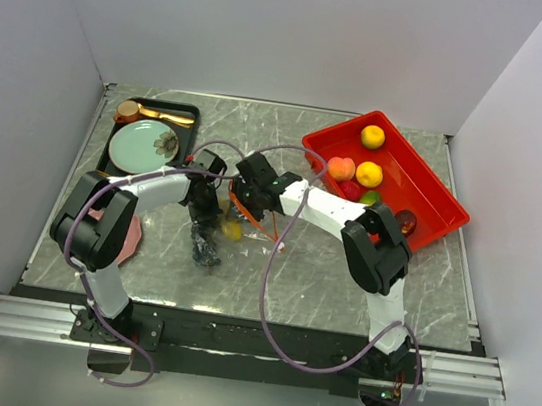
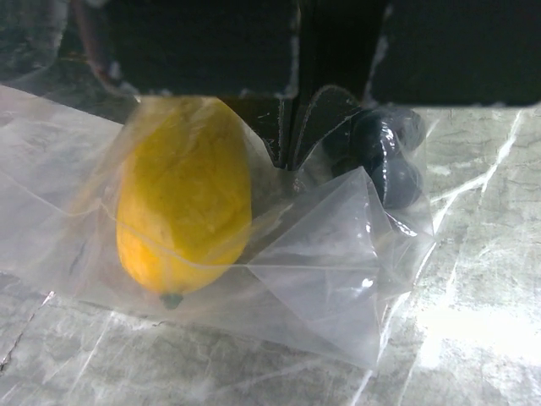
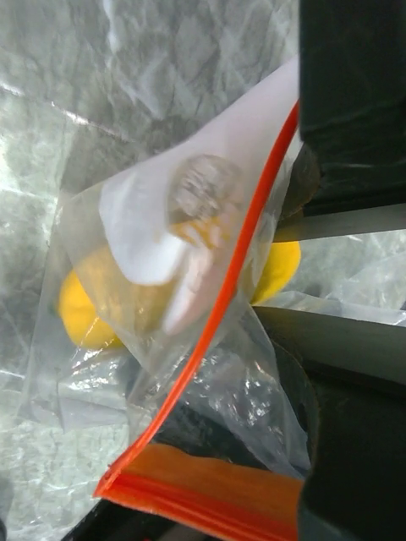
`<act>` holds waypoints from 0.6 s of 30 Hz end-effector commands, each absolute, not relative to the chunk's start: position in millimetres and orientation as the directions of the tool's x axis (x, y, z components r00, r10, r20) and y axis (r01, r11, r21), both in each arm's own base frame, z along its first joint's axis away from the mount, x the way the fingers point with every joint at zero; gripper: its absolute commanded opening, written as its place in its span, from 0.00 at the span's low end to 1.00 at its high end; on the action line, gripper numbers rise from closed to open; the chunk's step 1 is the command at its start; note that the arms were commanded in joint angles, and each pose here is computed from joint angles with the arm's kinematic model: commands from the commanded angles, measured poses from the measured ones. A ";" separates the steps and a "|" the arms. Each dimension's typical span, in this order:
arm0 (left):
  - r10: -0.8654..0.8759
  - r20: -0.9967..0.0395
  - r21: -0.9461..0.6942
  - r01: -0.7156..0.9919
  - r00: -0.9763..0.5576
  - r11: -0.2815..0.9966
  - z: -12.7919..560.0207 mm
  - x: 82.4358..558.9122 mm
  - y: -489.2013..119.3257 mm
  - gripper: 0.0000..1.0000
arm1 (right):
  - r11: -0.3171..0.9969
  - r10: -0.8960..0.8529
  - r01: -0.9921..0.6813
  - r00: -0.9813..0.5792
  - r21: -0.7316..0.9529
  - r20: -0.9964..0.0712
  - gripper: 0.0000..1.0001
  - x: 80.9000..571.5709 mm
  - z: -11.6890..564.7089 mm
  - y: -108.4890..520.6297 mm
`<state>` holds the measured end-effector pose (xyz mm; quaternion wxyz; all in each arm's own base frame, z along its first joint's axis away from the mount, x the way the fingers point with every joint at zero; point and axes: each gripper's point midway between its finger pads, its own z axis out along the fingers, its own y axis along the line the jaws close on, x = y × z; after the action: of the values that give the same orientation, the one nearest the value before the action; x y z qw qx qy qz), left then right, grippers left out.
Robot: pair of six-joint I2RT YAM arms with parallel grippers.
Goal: Open the zip-top bag and remove the fake food
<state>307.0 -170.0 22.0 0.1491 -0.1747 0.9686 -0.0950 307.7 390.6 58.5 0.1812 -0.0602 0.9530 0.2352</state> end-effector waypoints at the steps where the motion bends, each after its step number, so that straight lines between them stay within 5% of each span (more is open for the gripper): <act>1: -0.342 -0.270 -0.277 -0.267 -0.900 0.923 29.1 311.5 -178.7 0.01 | 0.890 -0.056 -0.222 -0.920 0.398 -0.387 0.44 307.2 57.9 397.0; 14: -0.333 -0.266 -0.290 -0.254 -0.905 0.923 27.9 312.6 -185.8 0.01 | 0.897 -0.085 -0.228 -0.930 0.378 -0.358 0.65 296.5 41.4 400.4; 17: -0.346 -0.273 -0.269 -0.274 -0.898 0.923 27.4 312.1 -180.3 0.01 | 0.900 -0.082 -0.225 -0.929 0.374 -0.361 0.60 295.9 42.6 399.0; 18: -0.348 -0.258 -0.257 -0.283 -0.901 0.924 26.1 308.2 -178.6 0.01 | 0.903 -0.074 -0.219 -0.927 0.370 -0.368 0.46 296.1 45.5 395.4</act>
<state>306.7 -173.8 22.7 0.1470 -0.1692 0.9690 -0.1036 301.3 391.7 43.6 0.1715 -0.0672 0.9593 0.2142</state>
